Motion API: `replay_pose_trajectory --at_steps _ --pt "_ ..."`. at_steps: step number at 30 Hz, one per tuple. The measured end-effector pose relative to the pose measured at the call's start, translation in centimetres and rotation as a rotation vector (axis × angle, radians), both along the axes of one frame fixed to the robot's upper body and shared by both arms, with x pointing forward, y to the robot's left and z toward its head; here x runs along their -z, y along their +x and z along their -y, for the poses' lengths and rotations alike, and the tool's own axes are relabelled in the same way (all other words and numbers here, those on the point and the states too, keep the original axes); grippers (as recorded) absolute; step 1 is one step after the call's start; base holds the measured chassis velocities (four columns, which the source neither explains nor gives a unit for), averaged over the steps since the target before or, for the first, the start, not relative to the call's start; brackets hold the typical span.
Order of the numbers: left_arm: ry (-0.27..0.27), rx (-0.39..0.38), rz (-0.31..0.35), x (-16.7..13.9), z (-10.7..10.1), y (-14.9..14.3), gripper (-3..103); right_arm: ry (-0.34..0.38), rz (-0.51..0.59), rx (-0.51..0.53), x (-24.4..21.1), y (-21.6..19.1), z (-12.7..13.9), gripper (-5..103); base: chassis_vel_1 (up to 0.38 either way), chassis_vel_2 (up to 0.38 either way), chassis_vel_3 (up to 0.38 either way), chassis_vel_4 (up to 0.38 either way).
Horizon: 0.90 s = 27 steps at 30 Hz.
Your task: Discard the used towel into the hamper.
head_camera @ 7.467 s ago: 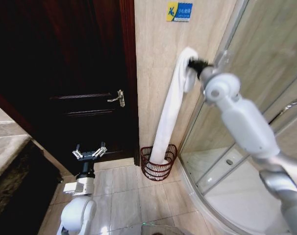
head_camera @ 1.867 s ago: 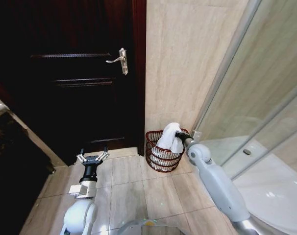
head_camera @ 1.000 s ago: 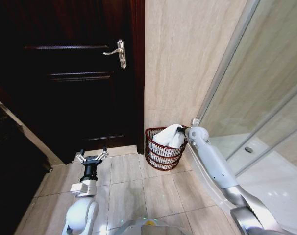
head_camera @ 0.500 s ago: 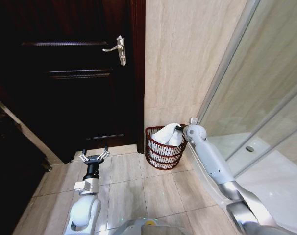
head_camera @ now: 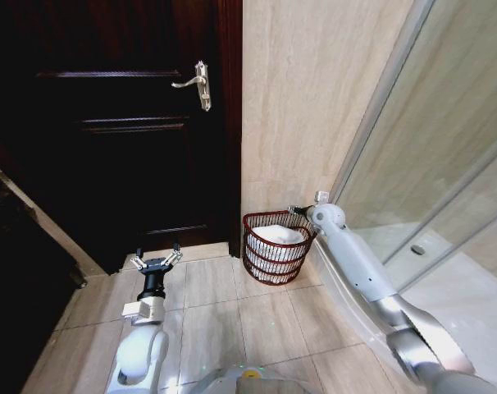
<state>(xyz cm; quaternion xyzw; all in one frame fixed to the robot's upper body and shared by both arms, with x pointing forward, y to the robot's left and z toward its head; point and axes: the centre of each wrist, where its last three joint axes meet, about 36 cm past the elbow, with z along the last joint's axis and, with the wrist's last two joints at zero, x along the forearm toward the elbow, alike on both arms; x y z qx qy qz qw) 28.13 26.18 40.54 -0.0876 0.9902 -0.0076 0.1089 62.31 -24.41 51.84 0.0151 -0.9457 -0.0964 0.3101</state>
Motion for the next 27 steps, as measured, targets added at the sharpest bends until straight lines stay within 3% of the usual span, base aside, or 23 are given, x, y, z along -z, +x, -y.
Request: replay_pose_trajectory --at_steps 5,16,21,22,23,24,27 --pt "-0.006 0.006 -0.009 0.0 0.3 -0.1 100 0.008 -0.003 0.001 0.2 -0.7 0.0 99 0.0 0.0 0.0 0.0" --pt "-0.007 -0.003 -0.029 -0.1 0.3 -0.2 100 0.009 0.01 -0.022 0.5 -2.8 -0.3 100 0.0 0.0 0.0 0.0" --pt "-0.017 -0.004 -0.073 0.3 0.2 -0.5 100 -0.017 0.152 -0.052 0.0 -7.8 1.1 100 0.0 0.0 0.0 0.0" --pt "-0.023 -0.001 -0.082 0.3 0.2 -0.6 100 -0.039 0.202 -0.058 0.2 -9.0 1.3 100 0.0 0.0 0.0 0.0" --pt "-0.035 0.004 -0.095 0.4 0.1 -0.7 100 -0.111 0.317 -0.078 1.3 -11.7 1.7 100 0.0 0.0 0.0 0.0" --pt "-0.035 0.004 -0.095 0.4 0.1 -0.7 100 -0.111 0.317 -0.078 1.3 -11.7 1.7 100 0.0 0.0 0.0 0.0" --pt "-0.045 0.015 -0.103 0.2 -0.1 -1.0 100 -0.2 0.477 -0.118 2.5 -17.2 2.4 100 0.0 0.0 0.0 0.0"
